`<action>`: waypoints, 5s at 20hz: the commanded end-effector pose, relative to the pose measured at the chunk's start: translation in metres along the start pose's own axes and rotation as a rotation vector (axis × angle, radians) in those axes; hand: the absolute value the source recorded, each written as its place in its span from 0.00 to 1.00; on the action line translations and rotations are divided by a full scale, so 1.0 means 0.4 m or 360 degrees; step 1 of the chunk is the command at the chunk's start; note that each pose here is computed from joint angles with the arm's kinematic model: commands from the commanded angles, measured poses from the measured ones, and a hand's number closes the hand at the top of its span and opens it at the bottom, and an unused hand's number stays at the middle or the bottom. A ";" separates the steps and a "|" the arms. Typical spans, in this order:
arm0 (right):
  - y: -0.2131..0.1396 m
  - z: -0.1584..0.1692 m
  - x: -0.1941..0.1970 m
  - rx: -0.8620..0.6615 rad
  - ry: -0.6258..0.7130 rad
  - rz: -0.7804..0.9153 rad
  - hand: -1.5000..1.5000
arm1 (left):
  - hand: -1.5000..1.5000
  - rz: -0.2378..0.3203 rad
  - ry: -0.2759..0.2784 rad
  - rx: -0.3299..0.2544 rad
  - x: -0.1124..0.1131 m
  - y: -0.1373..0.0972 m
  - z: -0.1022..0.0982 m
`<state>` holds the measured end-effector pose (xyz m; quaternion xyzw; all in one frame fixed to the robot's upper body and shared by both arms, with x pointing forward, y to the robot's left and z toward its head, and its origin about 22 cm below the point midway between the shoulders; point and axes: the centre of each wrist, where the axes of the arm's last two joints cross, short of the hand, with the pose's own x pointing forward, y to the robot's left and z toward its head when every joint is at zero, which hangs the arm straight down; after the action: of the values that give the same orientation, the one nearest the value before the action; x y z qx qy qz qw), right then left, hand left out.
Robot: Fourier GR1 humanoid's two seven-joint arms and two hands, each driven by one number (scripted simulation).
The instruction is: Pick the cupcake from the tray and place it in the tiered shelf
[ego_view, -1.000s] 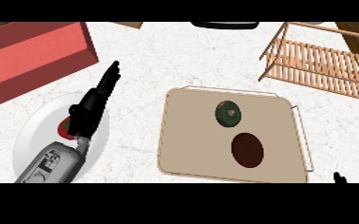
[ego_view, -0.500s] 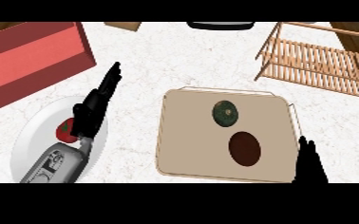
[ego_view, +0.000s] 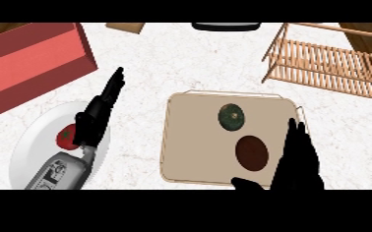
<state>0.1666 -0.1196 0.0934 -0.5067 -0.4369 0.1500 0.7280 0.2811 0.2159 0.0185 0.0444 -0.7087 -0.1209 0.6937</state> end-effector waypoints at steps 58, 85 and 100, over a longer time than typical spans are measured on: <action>0.234 -0.077 0.019 0.0146 0.0336 0.0336 1.00 | 0.50 -0.0011 0.0005 0.0033 -0.026 0.050 -0.018; -0.101 -0.021 0.193 -0.0122 -0.0548 -0.0465 1.00 | 0.50 -0.0011 0.0008 0.0026 -0.001 0.030 -0.001; -0.382 -0.133 0.258 -0.0657 -0.0456 -0.0395 1.00 | 0.50 -0.0004 0.0019 0.0028 -0.015 0.024 -0.011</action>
<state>0.2254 -0.1411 0.2437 -0.5353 -0.6535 0.0500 0.5329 0.2801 0.2193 0.0159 0.0514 -0.7053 -0.1156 0.6975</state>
